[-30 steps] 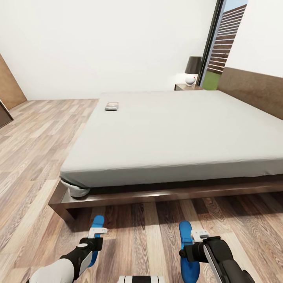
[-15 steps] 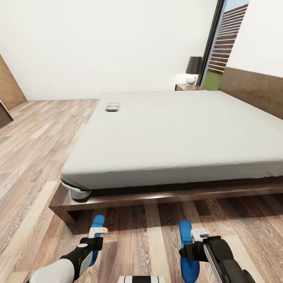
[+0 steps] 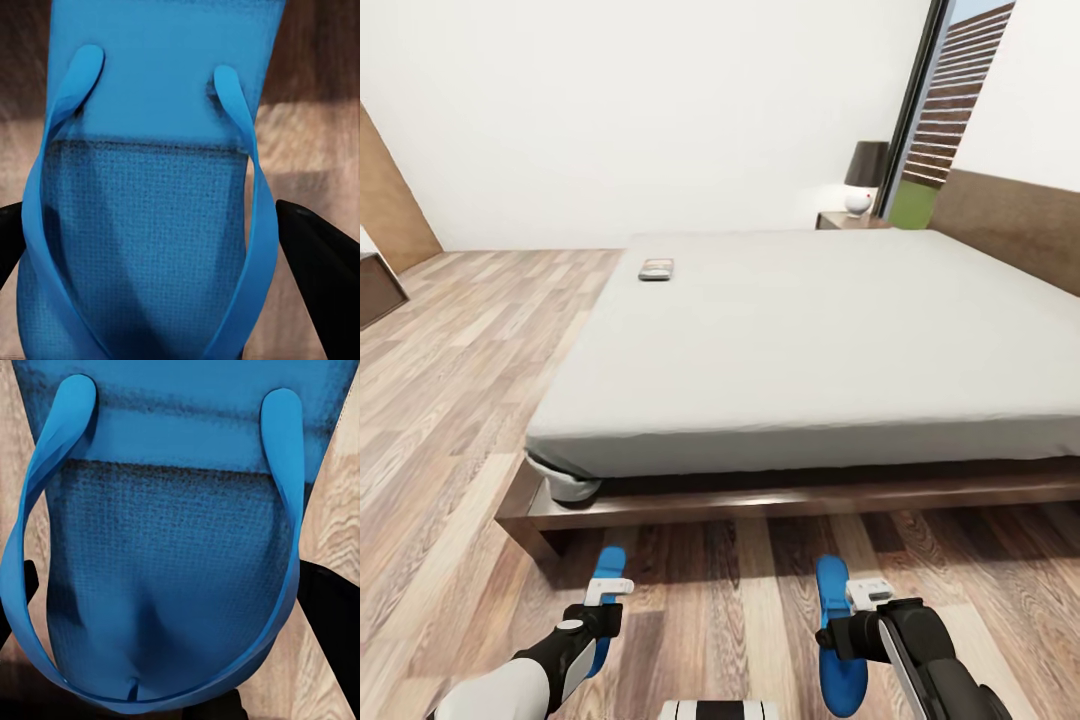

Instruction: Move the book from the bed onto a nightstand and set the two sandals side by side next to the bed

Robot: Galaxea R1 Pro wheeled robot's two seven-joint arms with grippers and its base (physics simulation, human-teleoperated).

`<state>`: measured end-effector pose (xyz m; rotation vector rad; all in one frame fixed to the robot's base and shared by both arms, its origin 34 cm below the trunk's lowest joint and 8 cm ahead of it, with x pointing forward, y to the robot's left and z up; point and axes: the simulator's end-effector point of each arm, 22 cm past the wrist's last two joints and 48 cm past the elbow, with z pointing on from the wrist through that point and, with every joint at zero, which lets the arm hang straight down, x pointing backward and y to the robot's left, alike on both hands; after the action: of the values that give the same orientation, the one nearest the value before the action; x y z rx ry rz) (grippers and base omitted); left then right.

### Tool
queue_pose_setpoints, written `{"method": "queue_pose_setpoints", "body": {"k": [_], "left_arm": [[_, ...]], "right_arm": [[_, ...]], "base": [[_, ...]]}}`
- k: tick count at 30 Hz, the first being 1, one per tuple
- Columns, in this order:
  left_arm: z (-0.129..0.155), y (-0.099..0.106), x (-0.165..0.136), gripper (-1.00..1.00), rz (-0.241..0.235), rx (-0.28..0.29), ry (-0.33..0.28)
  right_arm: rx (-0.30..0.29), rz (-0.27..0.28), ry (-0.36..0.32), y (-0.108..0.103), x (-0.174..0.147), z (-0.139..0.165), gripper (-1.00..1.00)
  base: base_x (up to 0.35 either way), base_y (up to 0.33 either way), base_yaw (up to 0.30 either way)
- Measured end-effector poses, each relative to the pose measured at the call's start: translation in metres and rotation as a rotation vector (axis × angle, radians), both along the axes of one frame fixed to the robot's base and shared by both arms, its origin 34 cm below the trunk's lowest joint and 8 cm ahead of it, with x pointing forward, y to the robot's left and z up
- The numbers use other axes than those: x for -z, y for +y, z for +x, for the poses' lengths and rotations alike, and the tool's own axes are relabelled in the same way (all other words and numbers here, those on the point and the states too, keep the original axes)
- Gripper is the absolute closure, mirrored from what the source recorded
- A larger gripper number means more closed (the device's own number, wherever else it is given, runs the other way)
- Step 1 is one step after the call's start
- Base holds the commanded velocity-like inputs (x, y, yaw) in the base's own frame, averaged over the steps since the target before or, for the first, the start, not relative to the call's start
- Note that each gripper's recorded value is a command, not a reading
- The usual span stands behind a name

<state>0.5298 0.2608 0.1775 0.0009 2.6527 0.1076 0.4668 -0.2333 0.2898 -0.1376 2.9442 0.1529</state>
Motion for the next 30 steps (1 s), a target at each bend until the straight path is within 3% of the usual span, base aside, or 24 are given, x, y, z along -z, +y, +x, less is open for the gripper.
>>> {"method": "queue_pose_setpoints", "body": {"k": [30], "left_arm": [[-0.008, 0.000, 0.011, 1.00, 0.000, 0.001, 0.023]], "right_arm": [[-0.001, 0.000, 0.021, 0.000, 0.009, -0.004, 1.00]], "base": [[0.000, 0.002, 0.022]]}}
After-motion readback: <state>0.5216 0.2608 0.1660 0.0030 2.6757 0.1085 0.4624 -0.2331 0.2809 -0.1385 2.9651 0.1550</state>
